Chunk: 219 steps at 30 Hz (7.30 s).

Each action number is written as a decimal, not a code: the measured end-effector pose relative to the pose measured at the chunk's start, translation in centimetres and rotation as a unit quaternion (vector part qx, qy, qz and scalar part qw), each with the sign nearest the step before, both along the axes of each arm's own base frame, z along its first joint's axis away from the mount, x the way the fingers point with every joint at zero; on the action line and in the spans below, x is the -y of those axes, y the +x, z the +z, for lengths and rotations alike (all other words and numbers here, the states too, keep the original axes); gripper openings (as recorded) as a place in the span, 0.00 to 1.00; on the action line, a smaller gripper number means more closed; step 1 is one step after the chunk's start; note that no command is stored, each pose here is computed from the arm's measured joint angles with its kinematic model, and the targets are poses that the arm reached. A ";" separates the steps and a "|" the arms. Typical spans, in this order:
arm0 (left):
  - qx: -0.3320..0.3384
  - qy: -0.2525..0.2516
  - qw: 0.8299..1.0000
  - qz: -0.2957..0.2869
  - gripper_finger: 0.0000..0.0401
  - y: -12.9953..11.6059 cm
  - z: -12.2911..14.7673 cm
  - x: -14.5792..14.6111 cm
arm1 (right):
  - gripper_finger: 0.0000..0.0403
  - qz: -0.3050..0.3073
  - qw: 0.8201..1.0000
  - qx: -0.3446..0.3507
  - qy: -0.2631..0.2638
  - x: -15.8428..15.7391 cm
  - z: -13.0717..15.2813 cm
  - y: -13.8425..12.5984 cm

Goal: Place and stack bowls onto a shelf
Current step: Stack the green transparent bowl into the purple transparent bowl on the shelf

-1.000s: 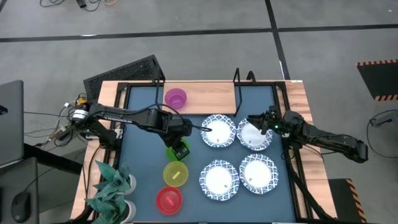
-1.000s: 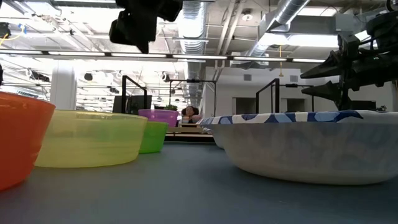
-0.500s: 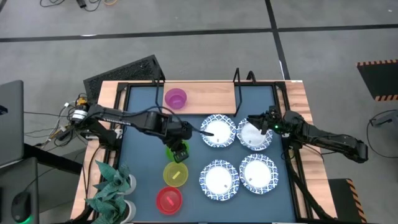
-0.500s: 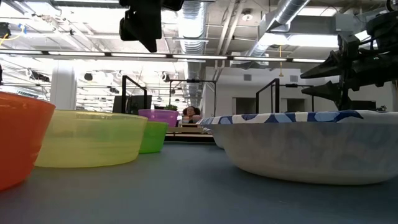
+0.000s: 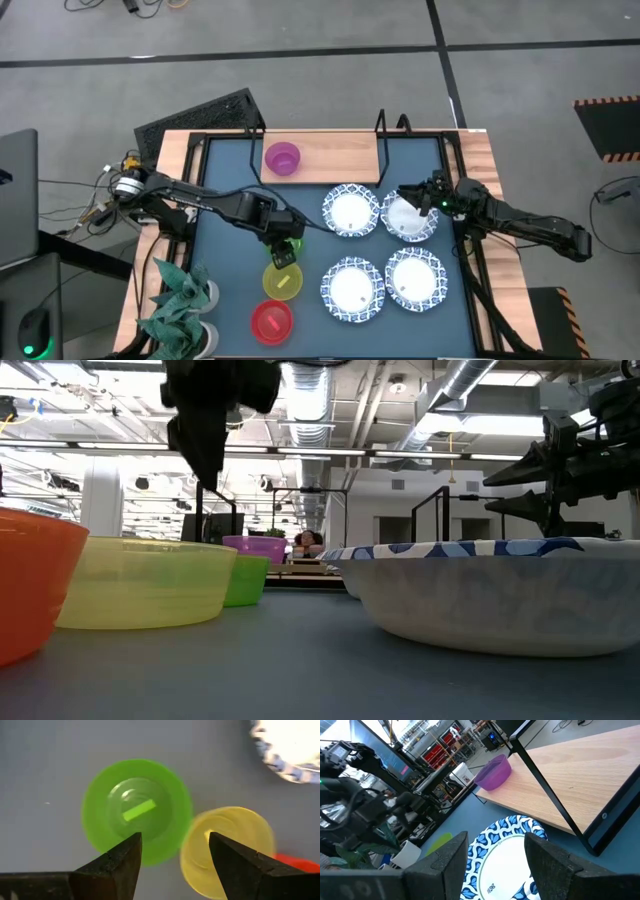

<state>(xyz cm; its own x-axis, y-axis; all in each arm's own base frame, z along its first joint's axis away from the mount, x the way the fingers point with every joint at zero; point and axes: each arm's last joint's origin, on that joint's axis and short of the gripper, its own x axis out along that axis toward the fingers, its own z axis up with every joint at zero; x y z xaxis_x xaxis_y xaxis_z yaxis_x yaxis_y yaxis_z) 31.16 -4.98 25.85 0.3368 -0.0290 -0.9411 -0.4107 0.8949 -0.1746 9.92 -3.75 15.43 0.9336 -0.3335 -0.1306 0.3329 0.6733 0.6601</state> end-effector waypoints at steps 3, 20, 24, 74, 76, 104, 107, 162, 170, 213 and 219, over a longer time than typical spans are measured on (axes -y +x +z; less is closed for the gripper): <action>-0.017 0.011 1.000 0.017 0.54 -0.4 -1.2 -0.1 | 0.55 0.000 1.000 0.000 0.000 0.0 0.0 0.0; -0.078 0.037 0.992 0.094 0.54 -2.0 -5.3 -2.4 | 0.55 -0.001 1.000 0.000 0.000 0.0 0.0 0.0; -0.079 0.053 0.989 0.112 0.54 -2.2 -6.1 -3.3 | 0.55 -0.002 1.000 0.000 0.000 0.0 0.0 0.0; 0.044 -0.040 0.985 0.162 0.00 1.0 2.6 -10.1 | 0.55 -0.005 1.000 0.000 0.003 0.0 0.0 0.0; 0.053 -0.026 0.988 0.144 0.00 1.0 3.8 -11.0 | 0.55 -0.004 1.000 -0.001 0.000 0.0 0.0 0.0; 0.076 0.127 0.989 0.019 0.00 -6.0 9.0 -27.6 | 0.55 -0.028 1.000 -0.002 -0.003 0.2 0.0 -0.1; 0.048 0.114 0.992 -0.017 0.00 -5.0 8.0 -28.5 | 0.55 -0.029 1.000 -0.004 -0.003 0.2 0.0 0.0; -0.051 0.094 0.976 -0.188 0.00 -2.0 4.0 -35.5 | 0.55 -0.040 0.999 -0.004 0.009 0.3 -0.1 0.0; -0.089 0.067 0.976 -0.188 0.00 -2.2 1.6 -35.3 | 0.55 -0.041 0.999 -0.004 0.009 0.3 -0.1 0.0; -0.102 0.082 0.975 -0.182 0.43 -0.7 0.5 -34.3 | 0.55 -0.041 0.999 -0.004 0.009 0.3 -0.1 0.0; -0.074 0.107 0.975 -0.178 0.43 0.5 2.7 -33.5 | 0.55 -0.041 0.999 -0.004 0.009 0.3 -0.1 0.0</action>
<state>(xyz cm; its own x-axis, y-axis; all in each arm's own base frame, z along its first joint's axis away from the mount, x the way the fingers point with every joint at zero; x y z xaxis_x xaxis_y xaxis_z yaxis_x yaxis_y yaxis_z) 31.71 28.48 28.59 0.2017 0.0820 -0.9760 -0.0729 0.9950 0.0685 9.93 -4.01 15.32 0.9023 -0.4064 -0.1441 0.3913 0.6314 0.6695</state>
